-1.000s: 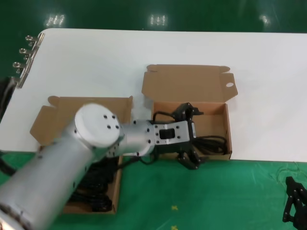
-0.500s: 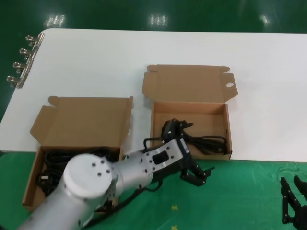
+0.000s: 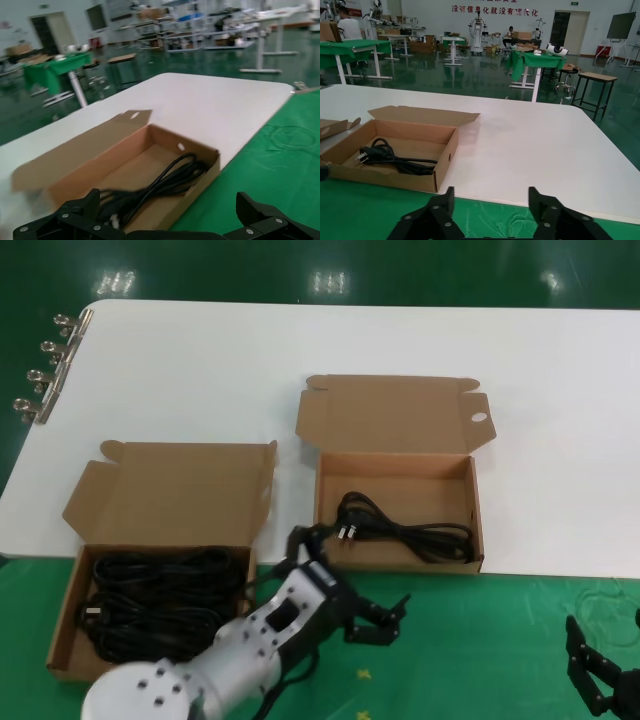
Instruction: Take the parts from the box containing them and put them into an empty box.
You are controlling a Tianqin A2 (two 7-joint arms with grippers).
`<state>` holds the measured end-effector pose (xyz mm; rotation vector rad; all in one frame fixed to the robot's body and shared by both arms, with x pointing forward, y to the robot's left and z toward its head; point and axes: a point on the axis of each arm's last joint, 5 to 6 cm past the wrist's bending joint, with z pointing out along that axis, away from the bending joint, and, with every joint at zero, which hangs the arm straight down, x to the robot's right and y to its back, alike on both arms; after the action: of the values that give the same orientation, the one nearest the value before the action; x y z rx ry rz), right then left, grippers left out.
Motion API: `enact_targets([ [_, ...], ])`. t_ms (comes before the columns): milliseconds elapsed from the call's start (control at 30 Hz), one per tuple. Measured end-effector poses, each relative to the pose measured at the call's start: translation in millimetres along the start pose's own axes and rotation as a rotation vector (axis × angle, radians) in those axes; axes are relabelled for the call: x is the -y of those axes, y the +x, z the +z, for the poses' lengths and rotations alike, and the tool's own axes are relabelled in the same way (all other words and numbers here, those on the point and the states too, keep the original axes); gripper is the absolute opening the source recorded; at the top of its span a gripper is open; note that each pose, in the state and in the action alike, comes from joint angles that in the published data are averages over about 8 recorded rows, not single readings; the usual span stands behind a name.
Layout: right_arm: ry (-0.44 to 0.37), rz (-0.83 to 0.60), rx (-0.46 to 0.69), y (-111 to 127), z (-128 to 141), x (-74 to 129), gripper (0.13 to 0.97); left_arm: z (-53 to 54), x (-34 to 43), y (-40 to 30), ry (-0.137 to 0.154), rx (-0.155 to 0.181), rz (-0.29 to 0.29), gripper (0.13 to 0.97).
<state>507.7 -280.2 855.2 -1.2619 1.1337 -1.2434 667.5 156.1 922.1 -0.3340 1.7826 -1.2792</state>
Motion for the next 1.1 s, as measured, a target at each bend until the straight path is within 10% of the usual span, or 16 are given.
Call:
enact_targets([
  [733,0.000,0.000,0.000,0.0,0.0,0.0,0.865,-105.9,-52.3,32.4,-0.046,0.361,-0.324,0.966],
  [1100,0.000,-0.001,0.000,0.0,0.0,0.0,0.938,-169.6,-65.5,42.5,-0.086,0.551,-0.424,0.966],
])
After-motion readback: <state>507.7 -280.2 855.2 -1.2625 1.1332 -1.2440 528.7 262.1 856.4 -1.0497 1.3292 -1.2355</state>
